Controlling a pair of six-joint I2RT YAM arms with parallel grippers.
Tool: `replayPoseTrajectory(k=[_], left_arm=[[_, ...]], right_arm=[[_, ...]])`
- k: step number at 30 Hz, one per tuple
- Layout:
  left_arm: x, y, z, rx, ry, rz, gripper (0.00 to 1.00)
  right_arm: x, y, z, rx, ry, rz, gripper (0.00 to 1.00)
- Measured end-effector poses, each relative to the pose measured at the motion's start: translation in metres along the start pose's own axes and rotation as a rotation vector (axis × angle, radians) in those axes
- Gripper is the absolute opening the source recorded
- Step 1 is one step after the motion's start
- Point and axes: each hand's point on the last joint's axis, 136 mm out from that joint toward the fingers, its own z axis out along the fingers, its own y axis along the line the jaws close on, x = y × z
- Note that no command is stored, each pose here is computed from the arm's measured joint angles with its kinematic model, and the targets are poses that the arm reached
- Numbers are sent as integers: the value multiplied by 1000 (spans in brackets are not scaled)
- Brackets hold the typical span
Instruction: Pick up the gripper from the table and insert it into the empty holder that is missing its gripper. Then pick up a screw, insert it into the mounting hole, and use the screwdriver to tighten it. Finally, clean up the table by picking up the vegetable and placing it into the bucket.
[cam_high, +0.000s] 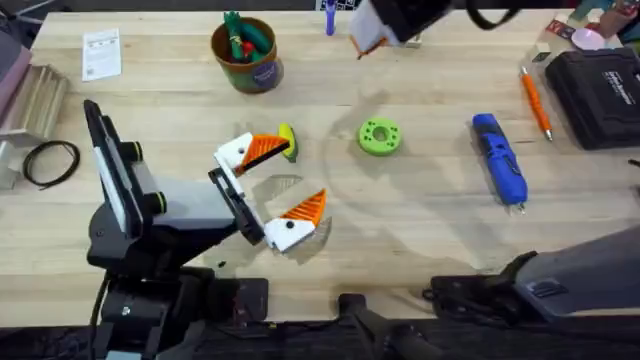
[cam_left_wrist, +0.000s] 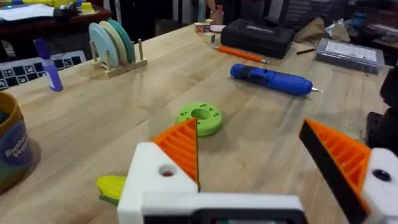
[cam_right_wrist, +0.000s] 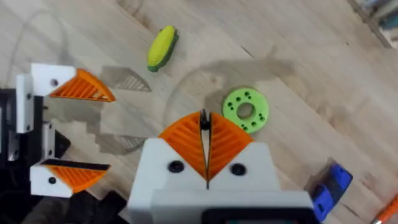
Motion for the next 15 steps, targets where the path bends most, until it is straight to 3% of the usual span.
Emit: replayPoseTrajectory(k=[9,15], left_arm=[[0,0,0,0,0,0,986],[0,0,0,0,0,0,985]], right_arm=[[-19,85,28,-111,10,-303,6],[-11,133,24,-228,-5,-513,6]])
